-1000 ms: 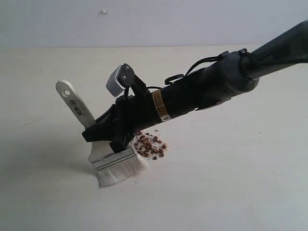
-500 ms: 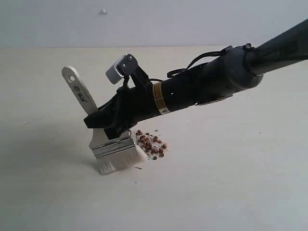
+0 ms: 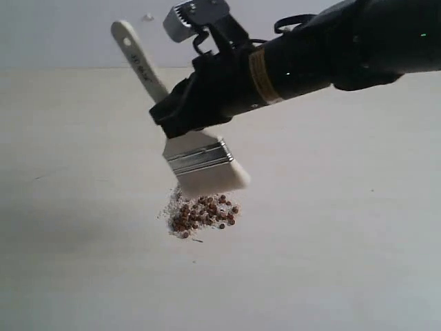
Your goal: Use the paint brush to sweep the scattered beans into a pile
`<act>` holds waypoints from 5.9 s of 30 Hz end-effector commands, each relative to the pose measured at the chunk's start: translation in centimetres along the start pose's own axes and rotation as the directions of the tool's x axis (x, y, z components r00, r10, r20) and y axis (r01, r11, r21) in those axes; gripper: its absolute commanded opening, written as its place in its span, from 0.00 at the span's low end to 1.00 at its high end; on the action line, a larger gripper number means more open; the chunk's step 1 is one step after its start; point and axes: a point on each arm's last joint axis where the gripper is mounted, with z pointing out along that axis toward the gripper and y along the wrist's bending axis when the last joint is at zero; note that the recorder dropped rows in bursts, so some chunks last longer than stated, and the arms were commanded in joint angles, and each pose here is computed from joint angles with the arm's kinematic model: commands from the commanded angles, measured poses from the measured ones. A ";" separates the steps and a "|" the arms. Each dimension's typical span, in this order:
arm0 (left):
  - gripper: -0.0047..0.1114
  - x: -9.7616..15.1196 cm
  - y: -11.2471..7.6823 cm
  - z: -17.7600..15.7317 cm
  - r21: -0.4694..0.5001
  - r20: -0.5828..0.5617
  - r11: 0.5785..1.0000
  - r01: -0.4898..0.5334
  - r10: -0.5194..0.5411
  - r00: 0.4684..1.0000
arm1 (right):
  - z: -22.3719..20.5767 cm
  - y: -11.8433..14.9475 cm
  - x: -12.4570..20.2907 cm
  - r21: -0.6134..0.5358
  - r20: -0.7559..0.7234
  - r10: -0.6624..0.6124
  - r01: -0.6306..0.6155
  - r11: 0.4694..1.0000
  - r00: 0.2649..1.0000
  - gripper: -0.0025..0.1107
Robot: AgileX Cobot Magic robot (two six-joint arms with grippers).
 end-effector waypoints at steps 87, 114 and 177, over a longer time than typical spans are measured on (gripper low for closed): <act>0.04 0.1 0.0 0.0 0.006 0.003 1.000 0.003 -0.003 1.000 | 8.7 2.5 8.1 0.812 0.070 0.057 -0.090 0.576 0.996 0.02; 0.04 0.1 0.0 0.0 0.006 0.003 1.000 0.003 -0.003 1.000 | 2.2 6.1 1.6 0.883 0.002 -0.119 0.054 0.466 0.993 0.02; 0.04 0.1 0.0 0.0 0.006 0.003 1.000 0.003 -0.003 1.000 | -0.7 -11.0 9.2 0.574 -0.053 0.712 -0.562 0.595 0.700 0.46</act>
